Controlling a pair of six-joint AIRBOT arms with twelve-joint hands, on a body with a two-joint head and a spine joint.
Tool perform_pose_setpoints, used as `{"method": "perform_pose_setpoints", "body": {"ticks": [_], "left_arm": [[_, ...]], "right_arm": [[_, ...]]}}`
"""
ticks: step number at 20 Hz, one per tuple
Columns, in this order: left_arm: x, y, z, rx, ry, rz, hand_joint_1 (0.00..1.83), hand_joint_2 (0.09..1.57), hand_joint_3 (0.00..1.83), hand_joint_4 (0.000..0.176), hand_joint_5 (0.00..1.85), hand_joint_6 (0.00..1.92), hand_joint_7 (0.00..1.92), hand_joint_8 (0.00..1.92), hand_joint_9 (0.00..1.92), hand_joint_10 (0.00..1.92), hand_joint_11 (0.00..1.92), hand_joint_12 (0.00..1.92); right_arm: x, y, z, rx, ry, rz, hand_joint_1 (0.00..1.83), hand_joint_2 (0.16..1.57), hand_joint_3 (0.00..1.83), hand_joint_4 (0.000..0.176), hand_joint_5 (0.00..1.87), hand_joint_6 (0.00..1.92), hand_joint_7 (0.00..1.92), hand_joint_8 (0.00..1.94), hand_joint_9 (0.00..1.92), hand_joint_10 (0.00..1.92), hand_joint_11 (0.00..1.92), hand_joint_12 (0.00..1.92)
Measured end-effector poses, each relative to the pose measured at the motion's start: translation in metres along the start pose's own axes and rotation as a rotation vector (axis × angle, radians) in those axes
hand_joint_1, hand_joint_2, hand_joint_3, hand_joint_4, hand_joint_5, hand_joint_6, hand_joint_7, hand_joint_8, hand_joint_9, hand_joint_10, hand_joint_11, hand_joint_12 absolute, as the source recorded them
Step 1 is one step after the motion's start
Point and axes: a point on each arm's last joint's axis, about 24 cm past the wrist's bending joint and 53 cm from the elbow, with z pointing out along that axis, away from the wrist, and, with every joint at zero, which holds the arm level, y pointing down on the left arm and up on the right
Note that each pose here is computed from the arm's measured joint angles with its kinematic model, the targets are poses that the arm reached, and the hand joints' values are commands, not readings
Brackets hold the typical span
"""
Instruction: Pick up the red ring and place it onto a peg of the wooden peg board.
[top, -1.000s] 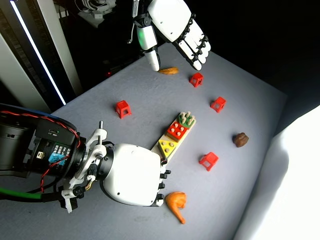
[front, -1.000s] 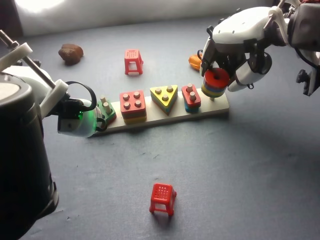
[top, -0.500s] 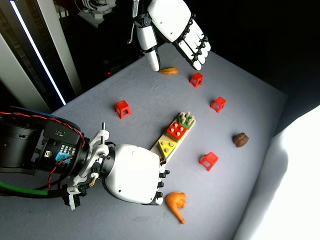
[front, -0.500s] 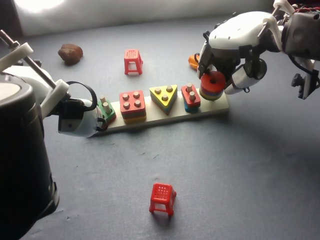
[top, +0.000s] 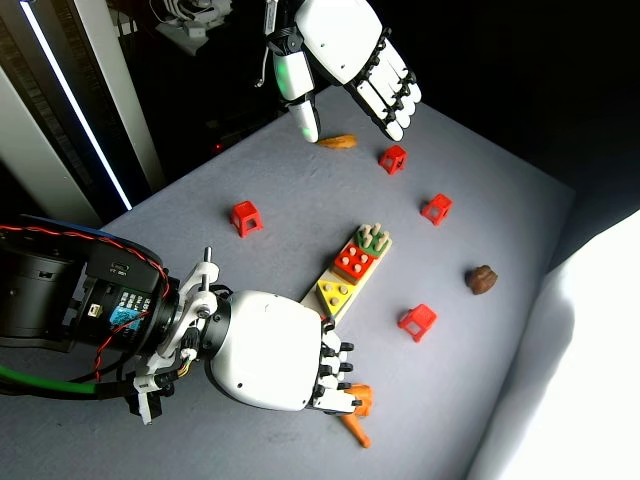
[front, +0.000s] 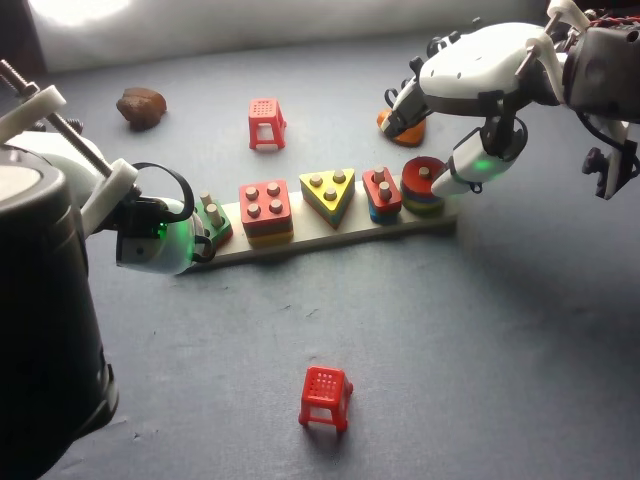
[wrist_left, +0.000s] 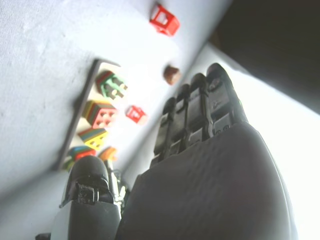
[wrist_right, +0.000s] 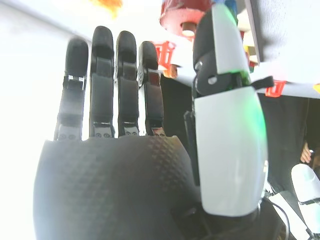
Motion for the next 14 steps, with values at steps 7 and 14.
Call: {"method": "perform_pose_setpoints", "body": {"ticks": [7,14], "left_arm": [[-0.003,-0.001,0.000,0.003,-0.010,-0.003,0.00,1.21,0.00,0.000,0.00,0.00,0.02,0.00,0.01,0.00,0.00,0.00],[-0.003,-0.004,-0.001,0.013,-0.009,-0.004,0.00,1.21,0.00,0.000,0.00,0.00,0.00,0.00,0.00,0.00,0.00,0.00]], "right_arm": [[-0.028,0.003,-0.023,-0.011,-0.041,0.002,0.92,0.99,0.00,0.000,0.41,0.00,0.44,0.00,0.43,0.00,0.00,1.17],[-0.036,-0.005,-0.088,-0.004,-0.039,-0.043,0.82,0.96,0.00,0.000,0.18,0.00,0.18,0.00,0.17,0.00,0.00,0.60]]}}
